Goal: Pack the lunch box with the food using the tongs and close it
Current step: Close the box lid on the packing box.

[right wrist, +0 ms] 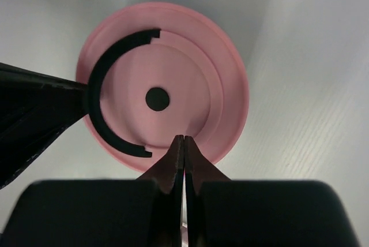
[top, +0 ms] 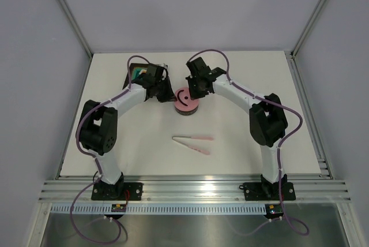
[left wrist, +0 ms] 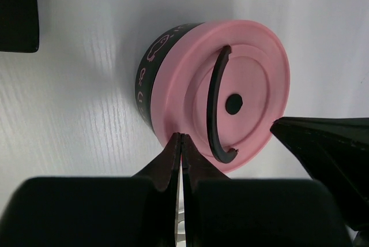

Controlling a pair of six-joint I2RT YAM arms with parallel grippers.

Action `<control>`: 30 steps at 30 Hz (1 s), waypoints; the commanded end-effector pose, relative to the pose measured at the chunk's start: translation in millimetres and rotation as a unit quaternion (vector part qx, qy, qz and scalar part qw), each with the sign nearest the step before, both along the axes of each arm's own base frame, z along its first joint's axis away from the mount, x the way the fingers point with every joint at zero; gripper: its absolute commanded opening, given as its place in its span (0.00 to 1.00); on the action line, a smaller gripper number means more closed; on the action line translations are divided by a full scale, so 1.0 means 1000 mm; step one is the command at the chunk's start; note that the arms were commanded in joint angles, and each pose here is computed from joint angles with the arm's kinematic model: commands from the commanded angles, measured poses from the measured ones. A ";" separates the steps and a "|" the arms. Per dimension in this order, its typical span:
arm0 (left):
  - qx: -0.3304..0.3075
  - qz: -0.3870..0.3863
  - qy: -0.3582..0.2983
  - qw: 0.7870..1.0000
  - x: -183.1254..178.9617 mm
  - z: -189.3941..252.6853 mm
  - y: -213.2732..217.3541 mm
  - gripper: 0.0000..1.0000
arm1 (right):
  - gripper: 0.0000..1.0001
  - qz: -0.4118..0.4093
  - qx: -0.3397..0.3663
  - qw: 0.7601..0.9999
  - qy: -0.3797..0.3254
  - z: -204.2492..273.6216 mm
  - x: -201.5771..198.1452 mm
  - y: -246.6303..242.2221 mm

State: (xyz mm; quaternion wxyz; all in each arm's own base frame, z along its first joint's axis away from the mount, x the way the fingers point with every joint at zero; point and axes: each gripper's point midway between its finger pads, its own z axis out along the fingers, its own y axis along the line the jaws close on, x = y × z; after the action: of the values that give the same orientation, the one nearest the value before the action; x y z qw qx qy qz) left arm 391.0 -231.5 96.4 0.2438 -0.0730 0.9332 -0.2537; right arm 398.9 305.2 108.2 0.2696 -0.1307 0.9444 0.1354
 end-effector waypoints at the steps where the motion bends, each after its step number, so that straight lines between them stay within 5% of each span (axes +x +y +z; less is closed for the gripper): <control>1: -0.010 -0.010 -0.007 1.000 0.011 -0.006 -0.013 0.00 | 0.00 0.003 -0.010 0.999 0.030 -0.033 -0.011 0.005; 8: -0.004 -0.009 0.016 1.000 -0.001 -0.026 -0.010 0.00 | 0.00 0.009 -0.007 1.000 0.021 -0.019 -0.014 0.004; 19: 0.005 0.006 -0.079 0.997 0.007 0.063 0.004 0.00 | 0.00 -0.004 0.026 0.996 -0.089 0.084 0.009 0.003; 30: -0.029 -0.020 -0.073 0.997 0.011 0.065 -0.020 0.00 | 0.00 0.002 -0.002 1.000 0.012 -0.014 -0.007 0.008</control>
State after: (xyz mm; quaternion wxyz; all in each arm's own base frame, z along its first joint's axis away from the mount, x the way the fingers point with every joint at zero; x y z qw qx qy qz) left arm 391.4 -235.3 150.7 0.2941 -0.0574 0.9162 -0.2661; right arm 402.2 307.8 122.0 0.2892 -0.1283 0.9389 0.1357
